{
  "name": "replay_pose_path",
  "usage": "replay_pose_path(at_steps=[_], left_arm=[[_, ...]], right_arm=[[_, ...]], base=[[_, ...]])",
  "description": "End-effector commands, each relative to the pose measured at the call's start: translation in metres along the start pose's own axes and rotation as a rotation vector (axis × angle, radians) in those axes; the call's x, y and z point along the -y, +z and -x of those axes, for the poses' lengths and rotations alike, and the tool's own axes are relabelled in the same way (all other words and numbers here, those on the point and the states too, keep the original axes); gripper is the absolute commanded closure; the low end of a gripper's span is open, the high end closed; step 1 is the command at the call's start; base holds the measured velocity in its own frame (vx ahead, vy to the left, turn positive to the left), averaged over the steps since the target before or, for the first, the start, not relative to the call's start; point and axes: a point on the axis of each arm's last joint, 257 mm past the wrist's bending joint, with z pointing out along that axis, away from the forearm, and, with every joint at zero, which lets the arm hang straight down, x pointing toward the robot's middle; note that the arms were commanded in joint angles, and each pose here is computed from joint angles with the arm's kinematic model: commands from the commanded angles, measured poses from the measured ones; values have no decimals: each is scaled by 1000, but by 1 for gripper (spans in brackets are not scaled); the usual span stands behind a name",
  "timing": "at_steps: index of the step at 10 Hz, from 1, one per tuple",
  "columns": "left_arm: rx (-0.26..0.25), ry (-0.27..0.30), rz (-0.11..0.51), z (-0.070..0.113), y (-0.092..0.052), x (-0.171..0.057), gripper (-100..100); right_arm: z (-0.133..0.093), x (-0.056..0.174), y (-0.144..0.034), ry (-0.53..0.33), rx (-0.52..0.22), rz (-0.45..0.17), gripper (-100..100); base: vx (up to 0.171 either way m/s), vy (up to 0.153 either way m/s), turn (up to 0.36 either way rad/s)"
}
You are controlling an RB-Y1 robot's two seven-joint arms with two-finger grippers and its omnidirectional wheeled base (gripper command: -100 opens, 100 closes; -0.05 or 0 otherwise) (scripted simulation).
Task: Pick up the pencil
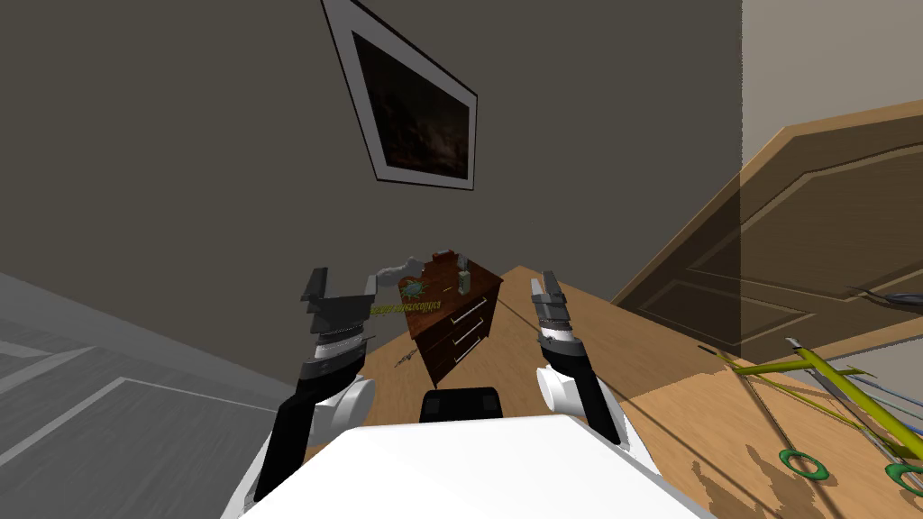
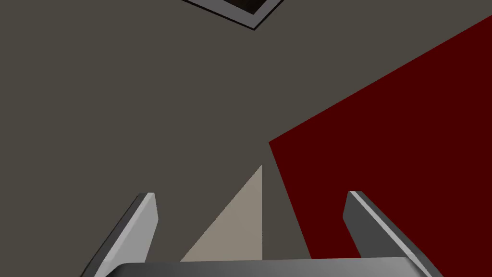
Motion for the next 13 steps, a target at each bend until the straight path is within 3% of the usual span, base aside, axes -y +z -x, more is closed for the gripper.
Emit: replay_pose_path(at_steps=[1, 2, 4, 7, 9, 13], left_arm=[[-41, 15, 50, -5, 3, -22, -100], [-41, 15, 50, -5, 3, -22, -100], [-75, 36, 111, -8, 8, -51, -100], [-92, 50, 151, -9, 11, -70, -100], [-127, 90, 220, -8, 17, -103, -100], [-158, 141, 309, -4, 30, -147, -100]], right_arm=[[0, 0, 0, 0, 0, 0, 0], [0, 0, 0, 0, 0, 0, 0], [0, 0, 0, 0, 0, 0, 0], [0, 0, 0, 0, 0, 0, 0], [0, 0, 0, 0, 0, 0, 0], [0, 0, 0, 0, 0, 0, 0]], base=[[-81, -23, 47], [-90, -37, 22], [-44, -35, 19], [-10, -17, 11], [-7, -24, 23], [-1, -18, 13]])
